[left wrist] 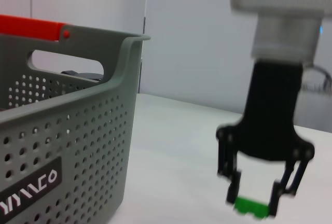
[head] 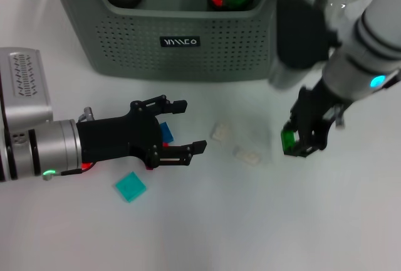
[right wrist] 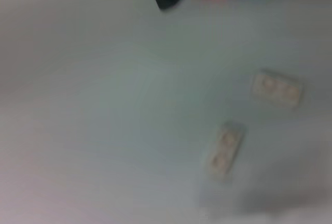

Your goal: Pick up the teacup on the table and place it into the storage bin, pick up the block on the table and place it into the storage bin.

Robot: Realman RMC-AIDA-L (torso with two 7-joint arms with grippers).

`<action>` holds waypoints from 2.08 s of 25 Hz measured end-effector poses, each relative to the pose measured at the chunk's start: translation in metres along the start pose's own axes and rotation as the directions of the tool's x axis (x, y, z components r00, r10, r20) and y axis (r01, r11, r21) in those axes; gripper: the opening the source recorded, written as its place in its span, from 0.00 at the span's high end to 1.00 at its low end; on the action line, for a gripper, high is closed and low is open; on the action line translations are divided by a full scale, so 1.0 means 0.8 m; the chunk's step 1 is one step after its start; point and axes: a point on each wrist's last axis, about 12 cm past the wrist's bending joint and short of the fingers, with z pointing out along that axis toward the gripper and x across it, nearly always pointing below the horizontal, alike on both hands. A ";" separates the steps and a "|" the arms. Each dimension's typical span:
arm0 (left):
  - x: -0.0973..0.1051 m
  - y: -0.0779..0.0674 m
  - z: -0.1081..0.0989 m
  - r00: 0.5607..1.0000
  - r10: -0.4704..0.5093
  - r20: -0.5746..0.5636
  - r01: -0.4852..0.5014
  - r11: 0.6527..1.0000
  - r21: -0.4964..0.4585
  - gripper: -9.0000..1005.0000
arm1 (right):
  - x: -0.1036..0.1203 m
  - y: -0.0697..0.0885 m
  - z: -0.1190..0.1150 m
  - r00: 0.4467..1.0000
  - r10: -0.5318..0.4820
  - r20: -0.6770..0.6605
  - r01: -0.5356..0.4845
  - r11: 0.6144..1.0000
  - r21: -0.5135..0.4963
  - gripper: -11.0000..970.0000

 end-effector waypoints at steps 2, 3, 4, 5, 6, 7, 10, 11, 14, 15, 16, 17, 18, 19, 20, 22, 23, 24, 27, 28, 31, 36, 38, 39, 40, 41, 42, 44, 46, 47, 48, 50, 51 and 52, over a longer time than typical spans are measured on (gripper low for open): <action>0.000 0.000 0.000 1.000 0.000 0.000 0.000 1.000 0.000 0.12 | 0.001 -0.002 -0.032 0.998 0.021 0.058 -0.022 1.000 0.005 0.53; 0.000 0.000 -0.001 1.000 0.000 -0.001 0.000 1.000 0.000 0.12 | 0.002 -0.003 -0.052 0.994 0.031 0.101 -0.032 0.999 0.011 0.53; 0.000 0.000 -0.001 1.000 0.000 -0.001 0.000 1.000 0.000 0.12 | 0.002 -0.003 -0.070 0.989 0.038 0.141 -0.041 0.999 0.014 0.53; 0.000 0.000 -0.001 1.000 0.001 -0.001 -0.001 1.000 -0.001 0.12 | 0.002 -0.002 -0.090 0.980 0.043 0.192 -0.048 0.999 0.018 0.53; 0.000 0.000 -0.001 1.000 0.001 -0.001 -0.001 1.000 -0.001 0.12 | 0.000 -0.003 -0.111 0.969 0.045 0.245 -0.055 0.998 0.034 0.53; 0.000 0.001 -0.002 1.000 0.002 -0.002 -0.002 1.000 -0.002 0.12 | -0.001 -0.004 -0.132 0.951 0.051 0.306 -0.067 0.997 0.043 0.53; 0.000 0.001 -0.002 1.000 0.006 -0.005 -0.006 1.000 0.000 0.12 | -0.006 -0.010 -0.188 0.872 0.072 0.484 -0.127 0.989 0.081 0.53; 0.000 0.001 -0.002 1.000 0.007 -0.005 -0.007 1.000 0.001 0.12 | -0.009 -0.016 -0.204 0.834 0.086 0.545 -0.164 0.982 0.096 0.53; -0.001 0.002 -0.002 1.000 0.014 -0.009 -0.014 1.000 0.002 0.12 | -0.023 -0.040 -0.225 0.752 0.126 0.647 -0.272 0.954 0.130 0.53; -0.001 0.003 -0.002 1.000 0.016 -0.010 -0.016 1.000 0.003 0.12 | -0.028 -0.050 -0.226 0.733 0.143 0.665 -0.310 0.940 0.140 0.53; -0.002 0.003 -0.002 1.000 0.017 -0.011 -0.017 1.000 0.002 0.12 | -0.034 -0.062 -0.227 0.714 0.158 0.682 -0.350 0.925 0.151 0.53; -0.002 0.004 -0.002 1.000 0.019 -0.011 -0.019 1.000 0.003 0.12 | -0.041 -0.074 -0.224 0.703 0.179 0.688 -0.388 0.908 0.160 0.53; -0.003 0.004 -0.002 1.000 0.020 -0.011 -0.020 1.000 0.003 0.12 | -0.046 -0.084 -0.220 0.701 0.193 0.686 -0.410 0.897 0.166 0.53; -0.003 0.004 -0.002 1.000 0.021 -0.011 -0.021 1.000 0.004 0.12 | -0.052 -0.095 -0.214 0.702 0.208 0.681 -0.433 0.884 0.177 0.53; -0.003 0.004 -0.002 1.000 0.021 -0.011 -0.021 1.000 0.004 0.12 | -0.057 -0.105 -0.206 0.707 0.223 0.671 -0.451 0.873 0.186 0.53; -0.003 0.004 -0.002 1.000 0.022 -0.011 -0.022 1.000 0.004 0.12 | -0.066 -0.121 -0.186 0.721 0.248 0.646 -0.478 0.854 0.206 0.53; -0.003 0.004 -0.002 1.000 0.022 -0.011 -0.022 1.000 0.004 0.12 | -0.069 -0.128 -0.175 0.730 0.258 0.633 -0.488 0.845 0.218 0.53; -0.003 0.004 -0.002 1.000 0.023 -0.010 -0.023 1.000 0.004 0.12 | -0.073 -0.133 -0.165 0.739 0.262 0.620 -0.494 0.837 0.235 0.53; -0.004 0.004 -0.002 1.000 0.024 -0.009 -0.024 1.000 0.007 0.12 | -0.081 -0.139 -0.134 0.768 0.259 0.586 -0.488 0.829 0.272 0.53; -0.004 0.004 -0.002 1.000 0.024 -0.008 -0.024 1.000 0.009 0.12 | -0.084 -0.139 -0.126 0.776 0.256 0.576 -0.482 0.830 0.281 0.53; -0.004 0.003 -0.002 1.000 0.026 -0.007 -0.026 1.000 0.010 0.12 | -0.089 -0.136 -0.100 0.798 0.243 0.551 -0.465 0.830 0.309 0.53; -0.003 0.004 -0.001 1.000 0.025 -0.010 -0.025 1.000 0.006 0.12 | -0.087 -0.134 -0.075 0.831 0.230 0.506 -0.450 0.813 0.370 0.53; -0.003 0.004 -0.001 1.000 0.024 -0.011 -0.024 1.000 0.004 0.12 | -0.084 -0.136 -0.072 0.834 0.241 0.497 -0.461 0.800 0.384 0.53; -0.003 0.004 -0.002 1.000 0.023 -0.011 -0.023 1.000 0.004 0.12 | -0.082 -0.136 -0.071 0.833 0.248 0.494 -0.466 0.795 0.387 0.54; -0.002 0.003 -0.002 1.000 0.022 -0.011 -0.022 1.000 0.003 0.12 | -0.081 -0.137 -0.070 0.832 0.253 0.493 -0.471 0.792 0.389 0.53; -0.002 0.003 -0.002 1.000 0.021 -0.011 -0.021 1.000 0.003 0.12 | -0.079 -0.137 -0.069 0.831 0.257 0.493 -0.475 0.789 0.389 0.52; -0.002 0.003 -0.002 1.000 0.021 -0.012 -0.021 1.000 0.002 0.12 | -0.078 -0.137 -0.069 0.831 0.260 0.492 -0.477 0.788 0.389 0.51; -0.001 0.003 -0.002 1.000 0.020 -0.011 -0.020 1.000 0.002 0.12 | -0.077 -0.137 -0.069 0.832 0.261 0.490 -0.476 0.789 0.389 0.50; -0.001 0.002 -0.002 1.000 0.017 -0.010 -0.017 1.000 0.001 0.12 | -0.077 -0.137 -0.069 0.835 0.260 0.486 -0.473 0.790 0.390 0.49; -0.001 0.002 -0.002 1.000 0.016 -0.009 -0.016 1.000 0.000 0.12 | -0.077 -0.137 -0.069 0.836 0.258 0.484 -0.470 0.791 0.391 0.48; 0.000 0.002 -0.003 1.000 0.015 -0.008 -0.015 1.000 -0.001 0.12 | -0.077 -0.137 -0.068 0.838 0.256 0.482 -0.468 0.792 0.392 0.47; 0.000 0.002 -0.003 1.000 0.014 -0.008 -0.014 1.000 -0.002 0.12 | -0.077 -0.136 -0.068 0.841 0.252 0.478 -0.463 0.794 0.395 0.46; 0.000 0.002 -0.003 1.000 0.014 -0.008 -0.014 1.000 -0.002 0.12 | -0.077 -0.136 -0.068 0.842 0.251 0.478 -0.461 0.794 0.396 0.45; 0.000 0.001 -0.003 1.000 0.013 -0.008 -0.013 1.000 0.000 0.12 | -0.076 -0.137 -0.069 0.842 0.250 0.479 -0.462 0.793 0.398 0.44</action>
